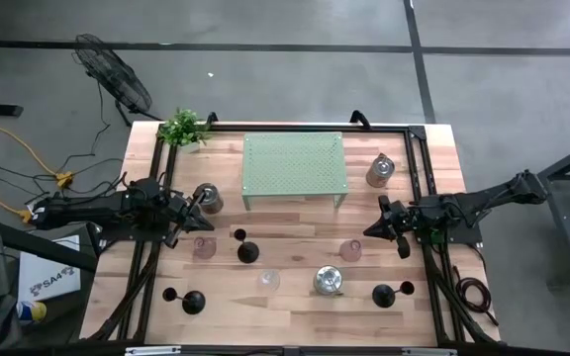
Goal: Pick & Place candle stick holders
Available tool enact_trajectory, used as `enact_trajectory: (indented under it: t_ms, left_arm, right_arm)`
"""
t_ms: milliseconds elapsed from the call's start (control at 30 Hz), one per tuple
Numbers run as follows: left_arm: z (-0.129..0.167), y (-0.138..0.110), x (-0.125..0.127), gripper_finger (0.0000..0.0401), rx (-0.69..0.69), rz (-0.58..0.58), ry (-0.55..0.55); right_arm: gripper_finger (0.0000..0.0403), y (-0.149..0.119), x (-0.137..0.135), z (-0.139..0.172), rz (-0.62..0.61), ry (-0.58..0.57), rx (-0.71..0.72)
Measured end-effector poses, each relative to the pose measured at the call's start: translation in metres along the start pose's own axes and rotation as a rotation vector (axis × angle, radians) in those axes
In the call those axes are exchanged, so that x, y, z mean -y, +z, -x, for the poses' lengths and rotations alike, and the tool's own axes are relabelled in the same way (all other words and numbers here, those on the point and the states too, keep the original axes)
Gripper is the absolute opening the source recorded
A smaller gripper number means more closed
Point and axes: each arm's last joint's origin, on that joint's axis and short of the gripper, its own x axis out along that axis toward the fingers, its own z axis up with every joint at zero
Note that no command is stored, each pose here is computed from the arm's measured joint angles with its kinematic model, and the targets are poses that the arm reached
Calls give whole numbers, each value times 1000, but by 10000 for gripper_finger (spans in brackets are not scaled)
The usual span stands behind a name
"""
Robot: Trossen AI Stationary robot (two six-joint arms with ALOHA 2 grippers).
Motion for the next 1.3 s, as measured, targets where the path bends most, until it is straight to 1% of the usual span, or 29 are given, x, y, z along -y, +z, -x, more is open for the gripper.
enact_trajectory:
  t_ms: [367, 500, 633, 700, 867, 1100, 1233, 1300]
  left_arm:
    - [0, 0, 0, 0, 0, 0, 0]
    - [0, 0, 0, 0, 0, 0, 0]
    - [0, 0, 0, 0, 0, 0, -1]
    - [0, 0, 0, 0, 0, 0, 0]
    - [0, 0, 0, 0, 0, 0, 0]
    - [0, 0, 0, 0, 0, 0, 0]
    - [0, 0, 0, 0, 0, 0, 0]
    - [0, 0, 0, 0, 0, 0, 0]
  right_arm:
    - [2, 0, 0, 0, 0, 0, 0]
    - [2, 0, 0, 0, 5, -18, 8]
    - [2, 2, 2, 0, 118, -89, 41]
    - [2, 3, 3, 0, 129, -115, 55]
    - [2, 3, 3, 0, 145, -117, 55]
    - [2, 3, 3, 0, 264, -122, 47]
    - [2, 3, 3, 0, 266, -122, 48]
    - [2, 4, 3, 0, 263, -143, 67]
